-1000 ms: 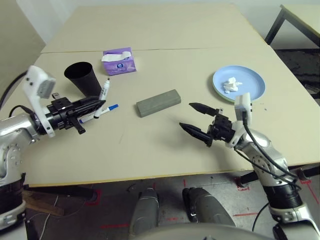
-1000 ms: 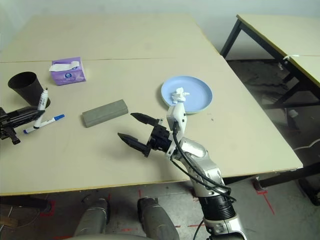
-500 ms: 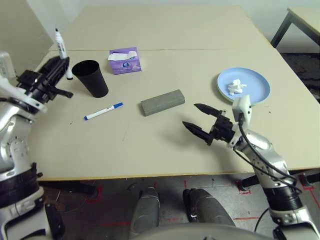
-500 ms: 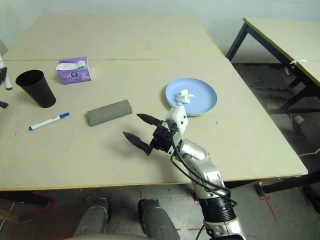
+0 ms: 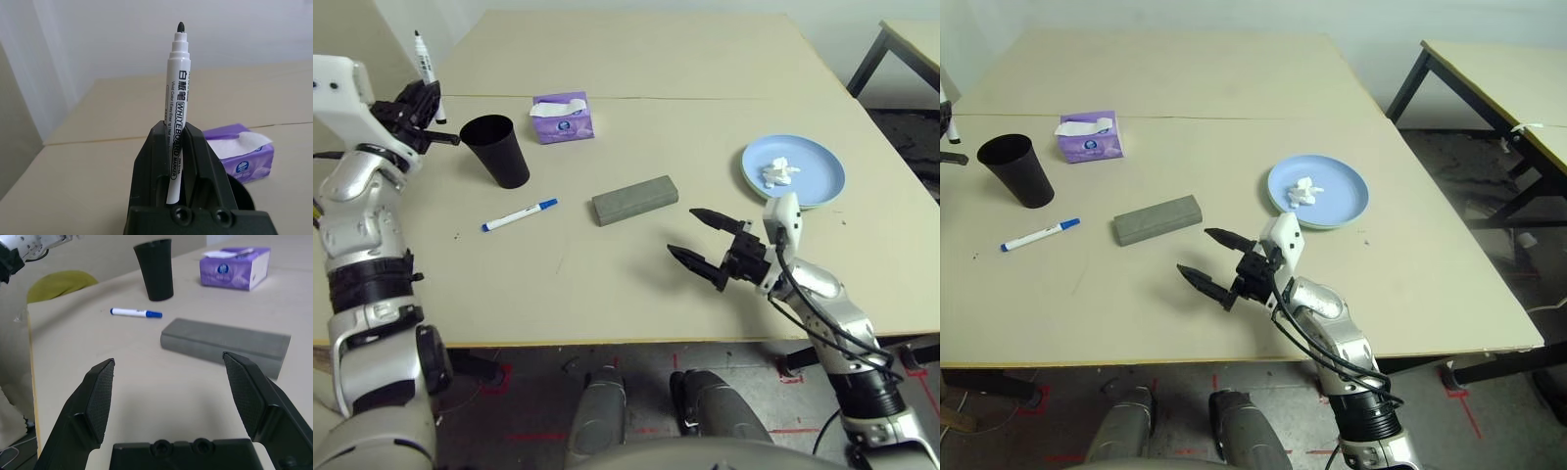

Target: Organize and tidy the items on the table.

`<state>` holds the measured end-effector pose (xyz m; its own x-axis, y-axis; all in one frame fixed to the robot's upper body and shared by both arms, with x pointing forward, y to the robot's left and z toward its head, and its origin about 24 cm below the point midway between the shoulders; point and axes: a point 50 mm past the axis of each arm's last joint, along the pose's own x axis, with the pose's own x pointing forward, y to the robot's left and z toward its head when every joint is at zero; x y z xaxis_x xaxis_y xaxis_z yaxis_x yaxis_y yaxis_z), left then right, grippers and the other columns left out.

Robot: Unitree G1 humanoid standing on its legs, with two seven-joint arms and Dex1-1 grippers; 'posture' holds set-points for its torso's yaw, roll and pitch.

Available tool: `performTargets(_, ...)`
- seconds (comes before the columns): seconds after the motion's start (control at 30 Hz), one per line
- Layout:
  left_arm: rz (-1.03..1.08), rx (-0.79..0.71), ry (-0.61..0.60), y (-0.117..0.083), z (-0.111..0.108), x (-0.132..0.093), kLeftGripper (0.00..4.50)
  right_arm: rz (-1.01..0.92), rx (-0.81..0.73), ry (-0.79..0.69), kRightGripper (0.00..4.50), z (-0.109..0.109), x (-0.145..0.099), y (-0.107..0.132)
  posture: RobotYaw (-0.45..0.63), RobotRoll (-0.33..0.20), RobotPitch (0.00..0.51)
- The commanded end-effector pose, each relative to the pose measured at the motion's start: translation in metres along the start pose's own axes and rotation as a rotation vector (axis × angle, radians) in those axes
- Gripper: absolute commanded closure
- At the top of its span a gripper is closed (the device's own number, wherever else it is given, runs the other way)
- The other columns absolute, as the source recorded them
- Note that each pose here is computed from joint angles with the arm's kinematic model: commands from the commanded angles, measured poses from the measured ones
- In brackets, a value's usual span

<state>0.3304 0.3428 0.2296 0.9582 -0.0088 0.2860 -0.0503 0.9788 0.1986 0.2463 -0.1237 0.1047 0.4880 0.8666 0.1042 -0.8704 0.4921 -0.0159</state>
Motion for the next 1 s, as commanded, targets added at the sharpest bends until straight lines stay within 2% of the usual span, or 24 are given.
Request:
performTargets(0.03, -0.013, -0.001, 0.018, -0.004, -0.011, 0.004, 4.23, 0.009, -0.006, 0.018, 0.00, -0.001, -0.003, 0.005, -0.02, 0.000, 0.160)
performTargets(0.57, -0.029, -0.048, 0.042, -0.015, -0.034, 0.007, 4.23, 0.044, -0.021, 0.015, 0.00, 0.008, -0.001, 0.006, -0.04, 0.000, 0.151)
performTargets(0.87, -0.013, -0.061, 0.033, -0.012, -0.034, 0.004, 1.18, 0.064, -0.026, 0.018, 0.00, 0.009, 0.001, 0.007, -0.03, 0.000, 0.148)
performTargets(1.0, -0.003, -0.057, 0.030, -0.008, -0.033, 0.003, 0.01, 0.070, -0.024, 0.020, 0.00, 0.008, 0.002, 0.008, -0.03, 0.000, 0.149)
